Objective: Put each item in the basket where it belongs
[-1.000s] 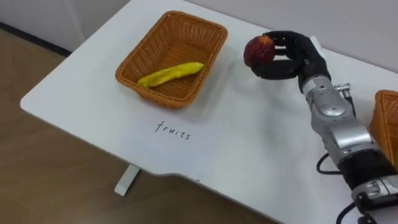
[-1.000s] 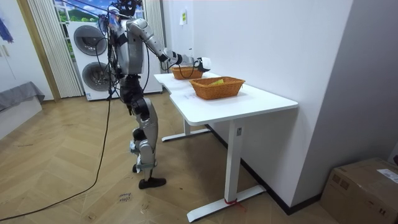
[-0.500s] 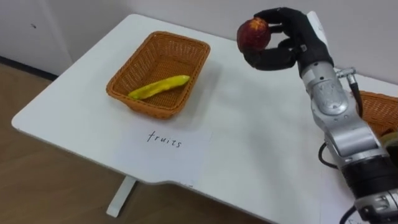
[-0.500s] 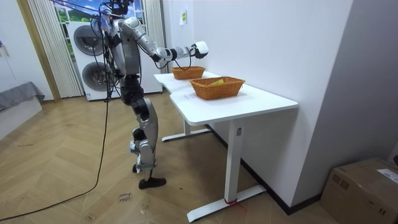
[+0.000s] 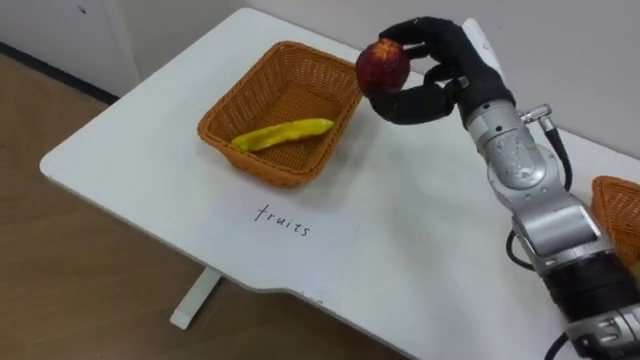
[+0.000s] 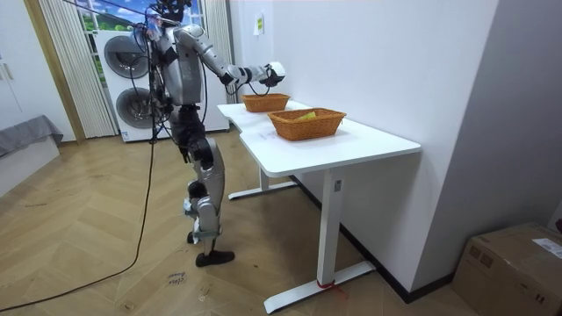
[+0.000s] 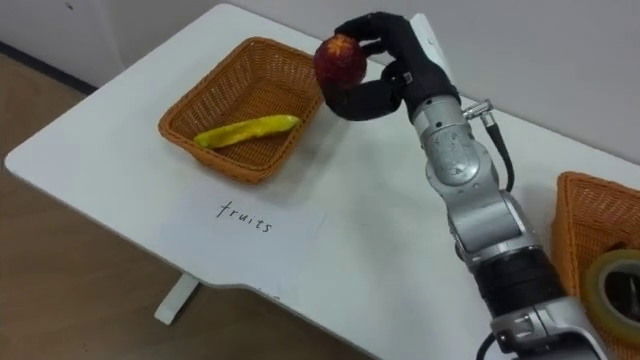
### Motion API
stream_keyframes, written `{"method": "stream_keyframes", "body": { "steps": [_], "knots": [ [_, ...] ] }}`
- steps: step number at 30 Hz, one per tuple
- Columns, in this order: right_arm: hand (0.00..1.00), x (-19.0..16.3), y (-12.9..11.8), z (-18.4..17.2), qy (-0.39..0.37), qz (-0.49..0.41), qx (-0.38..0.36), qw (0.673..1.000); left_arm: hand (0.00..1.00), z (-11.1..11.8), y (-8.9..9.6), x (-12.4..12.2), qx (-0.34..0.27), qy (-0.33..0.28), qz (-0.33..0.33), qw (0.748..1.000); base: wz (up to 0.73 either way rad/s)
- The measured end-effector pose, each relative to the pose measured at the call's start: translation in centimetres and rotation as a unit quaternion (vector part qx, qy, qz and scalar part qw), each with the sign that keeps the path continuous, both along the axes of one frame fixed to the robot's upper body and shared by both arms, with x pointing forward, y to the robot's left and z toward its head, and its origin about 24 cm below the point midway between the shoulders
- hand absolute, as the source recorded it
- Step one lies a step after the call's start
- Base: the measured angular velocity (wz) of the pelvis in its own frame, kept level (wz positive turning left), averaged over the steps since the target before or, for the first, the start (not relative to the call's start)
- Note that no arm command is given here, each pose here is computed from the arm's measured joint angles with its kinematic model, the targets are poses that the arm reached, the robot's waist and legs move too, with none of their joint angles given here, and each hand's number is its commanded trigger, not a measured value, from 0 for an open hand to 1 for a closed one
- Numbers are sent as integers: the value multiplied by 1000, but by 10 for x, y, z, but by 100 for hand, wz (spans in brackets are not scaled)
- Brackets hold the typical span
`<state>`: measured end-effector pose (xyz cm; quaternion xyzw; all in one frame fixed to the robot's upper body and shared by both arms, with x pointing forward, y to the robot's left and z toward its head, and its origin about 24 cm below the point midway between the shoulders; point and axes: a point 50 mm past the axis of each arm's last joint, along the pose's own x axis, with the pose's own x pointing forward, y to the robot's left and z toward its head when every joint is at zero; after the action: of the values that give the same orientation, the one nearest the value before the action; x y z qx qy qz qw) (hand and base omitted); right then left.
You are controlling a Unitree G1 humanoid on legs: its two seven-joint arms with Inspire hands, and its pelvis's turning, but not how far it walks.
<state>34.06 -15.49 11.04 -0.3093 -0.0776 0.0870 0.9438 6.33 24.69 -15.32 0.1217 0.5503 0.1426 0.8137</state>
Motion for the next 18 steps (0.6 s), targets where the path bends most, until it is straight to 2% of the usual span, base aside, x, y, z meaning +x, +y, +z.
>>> {"method": "stream_keyframes", "body": {
  "steps": [14,18],
  "knots": [
    [100,-4,18,-18,60,48,-45,996,0,-1,4,-7,-2,25,-3,1000,3],
    [100,-4,17,-19,60,43,-54,996,0,-1,6,-11,15,43,-26,999,-1]
  ]
}}
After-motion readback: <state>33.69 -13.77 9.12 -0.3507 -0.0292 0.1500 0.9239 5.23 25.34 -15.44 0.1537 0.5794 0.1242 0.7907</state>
